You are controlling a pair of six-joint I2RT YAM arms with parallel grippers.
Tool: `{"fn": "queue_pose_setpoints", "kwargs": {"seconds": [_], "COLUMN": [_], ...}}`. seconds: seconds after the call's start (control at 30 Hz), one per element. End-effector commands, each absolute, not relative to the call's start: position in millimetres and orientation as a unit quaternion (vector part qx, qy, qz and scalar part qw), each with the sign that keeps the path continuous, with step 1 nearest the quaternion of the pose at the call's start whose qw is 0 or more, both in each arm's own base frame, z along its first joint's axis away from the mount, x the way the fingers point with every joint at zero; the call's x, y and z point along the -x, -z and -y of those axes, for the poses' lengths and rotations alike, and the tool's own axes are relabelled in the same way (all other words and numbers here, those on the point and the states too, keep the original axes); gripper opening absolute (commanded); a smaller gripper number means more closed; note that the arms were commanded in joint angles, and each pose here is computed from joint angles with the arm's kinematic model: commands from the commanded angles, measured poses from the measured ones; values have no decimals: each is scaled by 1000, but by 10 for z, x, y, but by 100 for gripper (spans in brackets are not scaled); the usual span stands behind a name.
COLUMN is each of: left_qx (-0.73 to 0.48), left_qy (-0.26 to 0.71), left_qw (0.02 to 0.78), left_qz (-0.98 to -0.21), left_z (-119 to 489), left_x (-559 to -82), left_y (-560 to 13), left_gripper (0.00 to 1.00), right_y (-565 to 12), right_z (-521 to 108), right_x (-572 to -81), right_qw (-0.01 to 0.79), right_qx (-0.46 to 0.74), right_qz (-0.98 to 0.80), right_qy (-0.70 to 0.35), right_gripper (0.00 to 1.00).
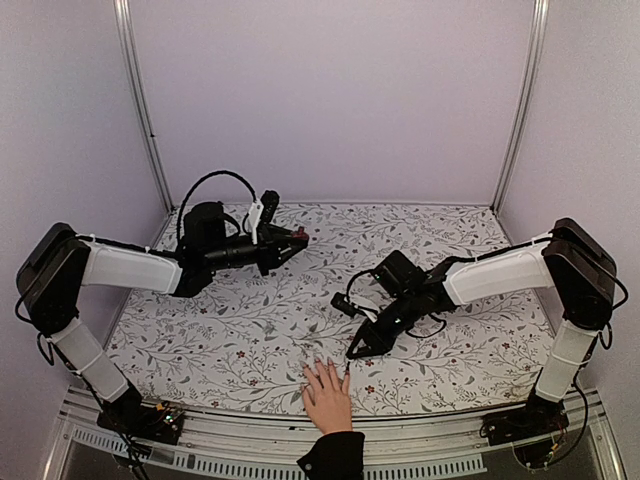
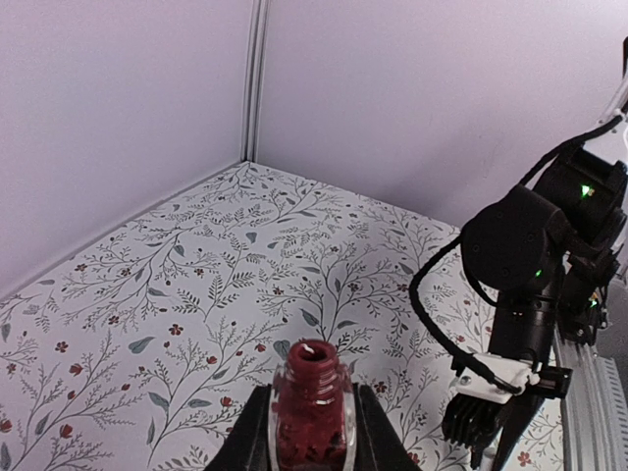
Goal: Paint the nails
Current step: Paint the nail polish on the nail.
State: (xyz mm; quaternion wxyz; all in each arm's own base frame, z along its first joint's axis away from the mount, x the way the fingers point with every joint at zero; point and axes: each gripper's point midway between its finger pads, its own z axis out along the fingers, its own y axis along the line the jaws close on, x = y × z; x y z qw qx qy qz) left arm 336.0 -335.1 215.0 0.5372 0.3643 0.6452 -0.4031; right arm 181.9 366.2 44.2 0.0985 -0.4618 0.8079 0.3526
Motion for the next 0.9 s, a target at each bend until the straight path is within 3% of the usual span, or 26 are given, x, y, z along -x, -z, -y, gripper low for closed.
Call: {"fn": "queue_pose_setpoints", "kwargs": {"seconds": [0.0,0.87], "left_qx": [-361,-363], "left_qy": [398,401], "left_qw": [550,548], "left_qz": [-639,-638], "left_z": [3308,3319], "left_x": [-3413,-3407], "left_y": [-2211,-2209], "left_gripper": [0,0], "right_y": [-484,-640], "right_z": [-3724,-3740], "right_x": [-1911,-1948], "right_qw": [111,129], "right_qx": [458,455], "right_qz": [-808,-802], "right_qy": [-353,-365], "right_gripper": [0,0]}}
